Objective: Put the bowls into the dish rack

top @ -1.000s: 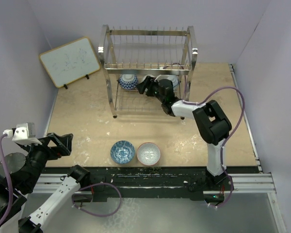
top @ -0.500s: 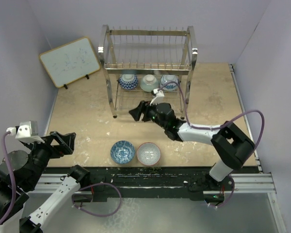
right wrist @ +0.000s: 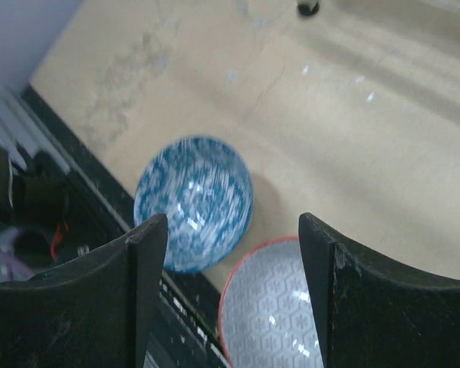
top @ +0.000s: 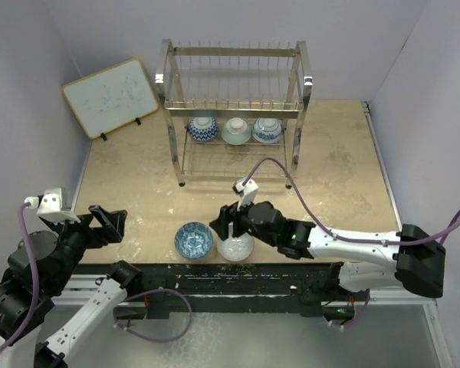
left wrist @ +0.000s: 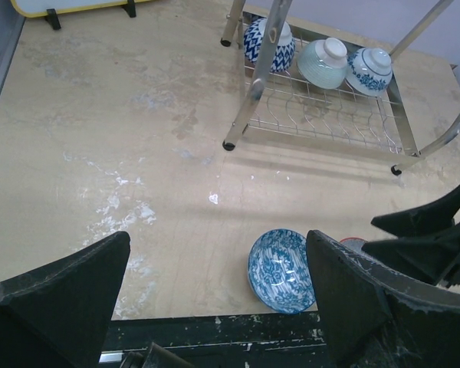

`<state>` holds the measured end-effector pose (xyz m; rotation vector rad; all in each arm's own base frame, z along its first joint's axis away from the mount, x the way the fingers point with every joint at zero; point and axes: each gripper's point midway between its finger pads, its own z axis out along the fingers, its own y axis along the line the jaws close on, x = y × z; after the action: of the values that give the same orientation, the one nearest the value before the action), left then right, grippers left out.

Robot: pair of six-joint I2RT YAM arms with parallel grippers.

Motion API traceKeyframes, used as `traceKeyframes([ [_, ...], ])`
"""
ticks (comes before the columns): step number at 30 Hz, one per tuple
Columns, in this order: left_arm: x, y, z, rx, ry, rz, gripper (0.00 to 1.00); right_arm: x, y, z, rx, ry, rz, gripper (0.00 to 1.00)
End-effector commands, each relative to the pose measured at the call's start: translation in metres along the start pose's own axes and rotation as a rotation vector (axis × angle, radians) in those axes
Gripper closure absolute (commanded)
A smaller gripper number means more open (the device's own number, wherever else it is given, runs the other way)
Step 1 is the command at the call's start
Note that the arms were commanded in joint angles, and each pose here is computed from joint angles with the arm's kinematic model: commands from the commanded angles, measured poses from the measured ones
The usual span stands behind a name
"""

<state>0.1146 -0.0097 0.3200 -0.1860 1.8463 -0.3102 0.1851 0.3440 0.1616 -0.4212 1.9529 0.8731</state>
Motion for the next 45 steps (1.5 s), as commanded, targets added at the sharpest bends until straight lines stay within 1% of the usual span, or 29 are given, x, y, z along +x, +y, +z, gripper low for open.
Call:
traceKeyframes([
  [1,-0.01,-0.008,0.0,0.034,-0.041,-0.035,0.01,0.038,0.002,-0.016,0.073,0.156,-0.163,0.29],
  [3,-0.01,-0.007,-0.001,0.032,-0.044,-0.039,0.01,0.052,0.008,-0.022,0.083,0.197,-0.187,0.29],
  [6,-0.01,-0.005,-0.004,0.033,-0.055,-0.045,0.01,0.069,0.006,-0.028,0.131,0.244,-0.211,0.29],
  [13,-0.008,-0.004,-0.005,0.03,-0.046,-0.041,0.01,0.103,0.012,-0.027,0.17,0.352,-0.305,0.29],
  [20,-0.007,-0.003,-0.008,0.034,-0.049,-0.053,0.01,0.119,0.002,-0.023,0.295,0.394,-0.375,0.34],
  [26,-0.006,-0.002,-0.008,0.029,-0.044,-0.05,0.01,0.122,-0.003,-0.024,0.327,0.394,-0.357,0.41],
  [29,-0.006,-0.002,-0.008,0.027,-0.044,-0.049,0.01,0.127,-0.007,-0.023,0.344,0.407,-0.365,0.6],
  [35,-0.007,-0.002,-0.008,0.03,-0.043,-0.046,0.01,0.132,-0.008,-0.023,0.355,0.415,-0.342,0.64],
  [36,-0.007,-0.002,-0.008,0.031,-0.045,-0.047,0.01,0.132,-0.009,-0.024,0.358,0.413,-0.334,0.68],
  [37,-0.006,-0.002,-0.008,0.031,-0.045,-0.049,0.01,0.131,-0.009,-0.024,0.36,0.411,-0.325,0.74],
  [38,-0.007,-0.002,-0.009,0.032,-0.047,-0.05,0.01,0.131,-0.009,-0.026,0.363,0.409,-0.316,0.85],
  [39,-0.007,-0.002,-0.009,0.033,-0.049,-0.05,0.01,0.128,-0.011,-0.027,0.374,0.4,-0.31,0.92],
  [40,-0.007,-0.002,-0.01,0.034,-0.052,-0.052,0.01,0.124,-0.011,-0.029,0.383,0.39,-0.304,0.96],
  [42,-0.009,-0.002,-0.012,0.035,-0.057,-0.055,0.01,0.113,-0.008,-0.032,0.383,0.365,-0.292,0.99],
  [45,-0.011,-0.002,-0.014,0.039,-0.062,-0.059,0.01,0.089,0.006,-0.036,0.331,0.311,-0.262,1.0],
])
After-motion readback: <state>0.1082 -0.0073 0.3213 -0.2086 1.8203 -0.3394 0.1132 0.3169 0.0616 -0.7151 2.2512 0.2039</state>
